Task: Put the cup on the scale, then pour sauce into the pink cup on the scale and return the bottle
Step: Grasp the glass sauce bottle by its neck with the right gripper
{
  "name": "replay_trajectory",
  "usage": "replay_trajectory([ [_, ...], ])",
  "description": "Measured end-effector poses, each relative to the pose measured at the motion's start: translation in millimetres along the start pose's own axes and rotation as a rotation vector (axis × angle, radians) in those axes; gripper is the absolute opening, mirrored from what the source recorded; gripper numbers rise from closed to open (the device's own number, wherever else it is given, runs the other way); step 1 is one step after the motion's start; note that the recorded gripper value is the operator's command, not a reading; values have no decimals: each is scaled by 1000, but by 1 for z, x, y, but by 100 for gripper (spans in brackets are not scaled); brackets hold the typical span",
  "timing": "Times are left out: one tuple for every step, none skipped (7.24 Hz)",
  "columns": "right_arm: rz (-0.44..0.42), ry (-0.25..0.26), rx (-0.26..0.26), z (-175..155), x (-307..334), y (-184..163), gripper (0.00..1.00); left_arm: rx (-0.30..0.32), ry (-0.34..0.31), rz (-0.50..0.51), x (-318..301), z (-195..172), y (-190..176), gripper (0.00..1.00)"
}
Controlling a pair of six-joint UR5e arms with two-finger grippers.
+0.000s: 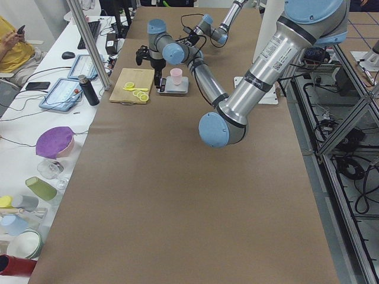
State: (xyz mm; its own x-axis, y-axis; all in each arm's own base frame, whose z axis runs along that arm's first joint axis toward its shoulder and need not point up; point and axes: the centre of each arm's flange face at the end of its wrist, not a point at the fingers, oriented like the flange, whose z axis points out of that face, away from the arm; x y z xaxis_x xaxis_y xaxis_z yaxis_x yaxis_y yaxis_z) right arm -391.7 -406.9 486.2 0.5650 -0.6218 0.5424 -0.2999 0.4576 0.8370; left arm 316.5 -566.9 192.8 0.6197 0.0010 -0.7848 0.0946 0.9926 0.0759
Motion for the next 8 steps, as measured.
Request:
replay_trajectory([
  [1,0,5,4,0,-3,96,0,-1,1,0,0,0,98],
  [1,5,11,6,3,-6,96,0,-2,4,-1,1,0,98],
  [1,10,16,6,7,-9,94,0,-3,5,-1,1,-1,98],
  [2,14,17,7,9,-10,89,0,-4,6,-1,1,-1,98],
  [2,16,17,7,10,-10,86,1,-5,6,-1,2,-1,98],
  [3,17,17,7,11,-10,85,1,-5,6,-1,2,-1,98],
  [3,17,16,8,11,-10,73,2,-5,6,-1,2,-1,98],
  [2,18,14,8,11,-10,58,2,-5,6,-1,2,-1,98],
])
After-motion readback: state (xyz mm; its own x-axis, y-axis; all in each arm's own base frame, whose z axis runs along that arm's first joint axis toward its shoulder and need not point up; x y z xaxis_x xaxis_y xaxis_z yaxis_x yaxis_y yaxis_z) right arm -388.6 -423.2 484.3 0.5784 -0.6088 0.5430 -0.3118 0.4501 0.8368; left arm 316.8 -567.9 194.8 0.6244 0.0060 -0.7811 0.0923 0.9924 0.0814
